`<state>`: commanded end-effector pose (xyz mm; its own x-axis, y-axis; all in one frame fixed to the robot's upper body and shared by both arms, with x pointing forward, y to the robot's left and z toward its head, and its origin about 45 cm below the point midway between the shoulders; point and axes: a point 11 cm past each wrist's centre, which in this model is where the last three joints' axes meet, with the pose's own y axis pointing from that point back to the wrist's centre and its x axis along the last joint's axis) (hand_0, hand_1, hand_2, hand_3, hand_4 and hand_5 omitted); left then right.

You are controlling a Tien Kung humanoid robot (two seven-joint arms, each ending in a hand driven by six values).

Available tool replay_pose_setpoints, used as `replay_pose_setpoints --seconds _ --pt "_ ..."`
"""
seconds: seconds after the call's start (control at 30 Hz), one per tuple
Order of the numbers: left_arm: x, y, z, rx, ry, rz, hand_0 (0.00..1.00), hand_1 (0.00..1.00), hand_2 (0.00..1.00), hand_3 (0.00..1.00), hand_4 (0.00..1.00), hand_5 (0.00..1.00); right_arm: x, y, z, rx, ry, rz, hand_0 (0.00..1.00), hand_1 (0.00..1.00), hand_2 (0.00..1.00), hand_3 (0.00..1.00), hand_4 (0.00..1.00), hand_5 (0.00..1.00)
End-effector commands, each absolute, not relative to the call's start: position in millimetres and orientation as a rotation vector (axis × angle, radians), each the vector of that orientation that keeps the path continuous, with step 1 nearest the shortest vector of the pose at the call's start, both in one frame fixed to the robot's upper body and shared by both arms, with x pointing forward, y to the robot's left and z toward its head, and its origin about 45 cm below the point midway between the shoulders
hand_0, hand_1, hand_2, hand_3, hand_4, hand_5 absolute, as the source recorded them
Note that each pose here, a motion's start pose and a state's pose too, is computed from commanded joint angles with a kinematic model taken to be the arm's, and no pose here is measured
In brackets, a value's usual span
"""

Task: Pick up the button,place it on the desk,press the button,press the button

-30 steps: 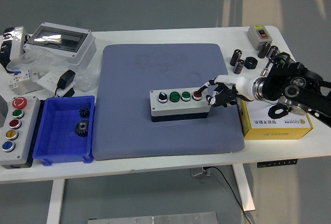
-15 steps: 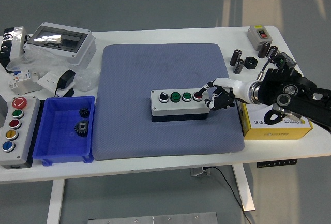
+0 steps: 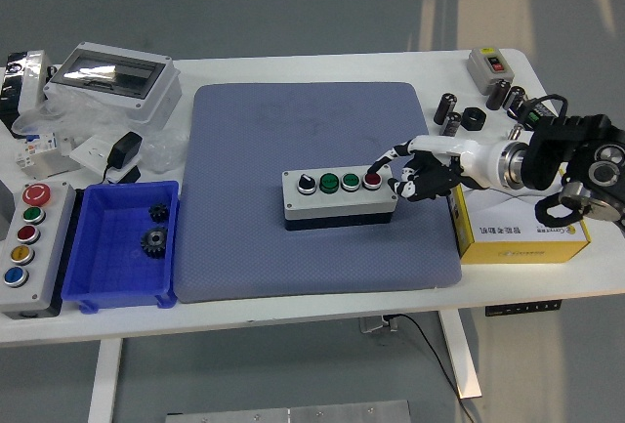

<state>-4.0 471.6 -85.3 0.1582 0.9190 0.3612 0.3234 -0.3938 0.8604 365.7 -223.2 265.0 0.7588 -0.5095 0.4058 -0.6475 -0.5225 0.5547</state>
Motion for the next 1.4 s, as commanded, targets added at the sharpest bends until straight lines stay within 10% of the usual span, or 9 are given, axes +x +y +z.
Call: replay_pose_setpoints --seconds 0.33,0.37,0.73,0.77,0.93,0.97,1.13,1.17,1.4 --pt "-1.6 467.2 -88.2 1.802 1.166 1.224 0.688 0.63 0.545 0.656 0.639 0.155 385.3 -255.7 278.2 2.32 -1.6 0.362 0.009 0.082 0.178 0.78 0.395 0.002" --pt "-1.5 467.1 -88.3 1.801 1.165 1.224 0.688 0.63 0.543 0.656 0.64 0.155 387.0 -265.8 276.4 2.317 -1.699 0.327 0.002 0.083 0.21 0.789 0.392 0.248" --pt "2.1 464.5 -90.7 1.773 1.151 1.242 0.688 0.631 0.543 0.654 0.641 0.155 370.8 -375.3 226.5 2.168 -2.571 -0.132 0.048 0.166 0.342 0.768 0.423 0.275" --pt "1.8 464.8 -90.6 1.773 1.151 1.243 0.688 0.631 0.544 0.654 0.64 0.154 368.8 -382.4 226.5 2.167 -2.627 -0.15 0.171 0.3 0.444 0.715 0.442 0.28" --pt "1.8 466.1 -90.3 1.77 1.148 1.25 0.688 0.631 0.544 0.654 0.64 0.154 365.2 -386.8 224.0 2.206 -2.735 -0.238 0.171 0.3 0.444 0.715 0.442 0.28" --pt "2.3 466.1 -90.4 1.768 1.147 1.252 0.688 0.631 0.548 0.654 0.64 0.155 365.1 -384.9 223.3 2.22 -2.737 -0.257 0.5 0.606 0.652 0.692 0.507 0.248" --pt "5.2 464.4 -91.0 1.76 1.146 1.255 0.688 0.631 0.548 0.654 0.64 0.155 366.5 -376.2 221.7 2.262 -2.709 -0.282 0.5 0.606 0.652 0.692 0.507 0.248" --pt "5.6 464.0 -91.1 1.758 1.147 1.256 0.692 0.63 0.549 0.653 0.639 0.156 366.8 -374.4 220.9 2.268 -2.701 -0.286 0.745 0.712 0.727 0.692 0.61 0.362" --pt "8.0 463.1 -91.4 1.748 1.15 1.264 0.692 0.631 0.551 0.654 0.639 0.156 366.8 -359.1 216.3 2.298 -2.641 -0.278 0.786 0.736 0.748 0.691 0.657 0.448"
